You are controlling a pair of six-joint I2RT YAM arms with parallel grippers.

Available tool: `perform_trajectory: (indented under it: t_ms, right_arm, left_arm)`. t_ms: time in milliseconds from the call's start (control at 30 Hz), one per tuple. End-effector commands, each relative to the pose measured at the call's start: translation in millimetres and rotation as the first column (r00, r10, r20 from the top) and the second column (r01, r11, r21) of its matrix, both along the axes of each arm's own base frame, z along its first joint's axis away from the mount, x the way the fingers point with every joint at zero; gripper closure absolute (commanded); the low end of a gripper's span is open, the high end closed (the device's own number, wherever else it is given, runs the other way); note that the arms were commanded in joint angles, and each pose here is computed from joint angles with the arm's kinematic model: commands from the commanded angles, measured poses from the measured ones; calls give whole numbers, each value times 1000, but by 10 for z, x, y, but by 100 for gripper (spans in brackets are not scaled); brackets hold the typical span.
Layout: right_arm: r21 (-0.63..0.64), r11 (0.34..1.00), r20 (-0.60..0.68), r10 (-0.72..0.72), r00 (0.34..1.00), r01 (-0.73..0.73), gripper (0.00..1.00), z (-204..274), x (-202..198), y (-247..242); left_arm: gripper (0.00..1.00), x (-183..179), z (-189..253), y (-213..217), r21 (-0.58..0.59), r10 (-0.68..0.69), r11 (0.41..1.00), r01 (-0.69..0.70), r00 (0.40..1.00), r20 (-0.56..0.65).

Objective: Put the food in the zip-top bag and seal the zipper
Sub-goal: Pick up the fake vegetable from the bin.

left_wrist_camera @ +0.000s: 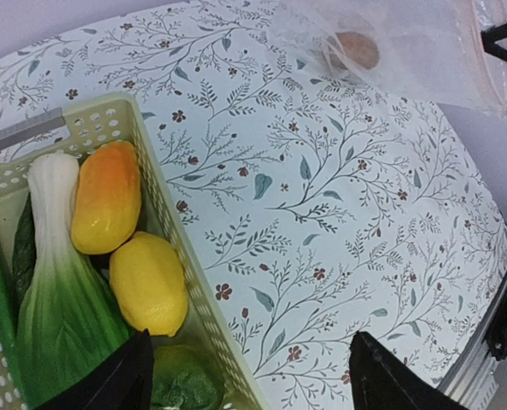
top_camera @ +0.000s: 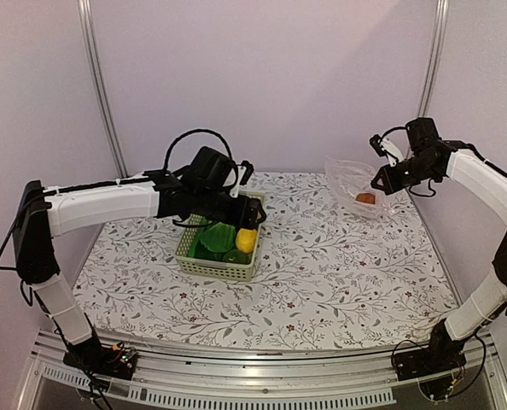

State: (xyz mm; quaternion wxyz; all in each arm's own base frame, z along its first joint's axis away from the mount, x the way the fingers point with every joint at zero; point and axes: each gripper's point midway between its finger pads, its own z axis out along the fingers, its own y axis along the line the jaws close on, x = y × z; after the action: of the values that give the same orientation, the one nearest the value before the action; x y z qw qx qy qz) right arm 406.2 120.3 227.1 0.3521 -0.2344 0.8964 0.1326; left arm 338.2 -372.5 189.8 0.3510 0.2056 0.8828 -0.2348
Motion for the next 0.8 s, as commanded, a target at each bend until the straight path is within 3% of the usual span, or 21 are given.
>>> perform_trajectory:
  t_ms: [0,167,333,767]
  right_arm:
    - [6,1000,11,0,1000,0,100,30,-60,-15]
    - [10,1000,2,5,1000,-5,100,-1,-86,-6]
    - [11,1000,-6,16,1000,-16,100,-55,-116,6]
    - [21,999,-21,28,999,-27,100,-107,-163,25]
  left_arm:
    - [23,-9,-274,345,78,48,996,-42,996,-74]
    - [25,46,-487,544,116,121,988,-104,981,-150]
    - [19,94,-692,833,200,183,969,-145,965,-188]
    - [19,127,-1367,989,272,143,960,-69,955,-261]
